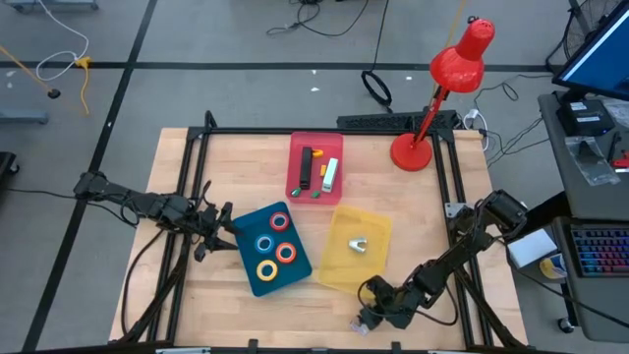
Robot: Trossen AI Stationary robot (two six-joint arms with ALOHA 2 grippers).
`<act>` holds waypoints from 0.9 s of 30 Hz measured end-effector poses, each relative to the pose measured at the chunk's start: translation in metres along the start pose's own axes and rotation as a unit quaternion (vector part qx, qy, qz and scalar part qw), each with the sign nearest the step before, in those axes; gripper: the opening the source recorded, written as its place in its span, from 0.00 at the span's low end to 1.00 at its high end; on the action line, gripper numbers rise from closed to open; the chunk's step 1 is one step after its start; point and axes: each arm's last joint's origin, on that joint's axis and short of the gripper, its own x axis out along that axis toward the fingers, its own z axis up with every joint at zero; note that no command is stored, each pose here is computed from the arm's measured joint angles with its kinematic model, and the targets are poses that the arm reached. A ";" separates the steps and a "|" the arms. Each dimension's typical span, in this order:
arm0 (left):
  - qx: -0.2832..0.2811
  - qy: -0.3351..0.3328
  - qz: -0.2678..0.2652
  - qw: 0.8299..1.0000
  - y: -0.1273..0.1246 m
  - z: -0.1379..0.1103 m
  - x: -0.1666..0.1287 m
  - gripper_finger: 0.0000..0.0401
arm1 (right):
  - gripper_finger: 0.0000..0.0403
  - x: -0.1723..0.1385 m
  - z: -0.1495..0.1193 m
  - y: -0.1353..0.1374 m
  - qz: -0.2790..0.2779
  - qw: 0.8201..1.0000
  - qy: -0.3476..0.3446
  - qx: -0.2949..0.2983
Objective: Pick and place Stapler, Stapler remover, tape
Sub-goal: Put the violet staple remover into the yellow bin
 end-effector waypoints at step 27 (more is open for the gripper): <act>0.000 0.000 0.006 1.000 0.000 0.000 0.000 0.49 | 0.00 -0.025 -0.025 0.062 0.137 0.988 0.071 -0.014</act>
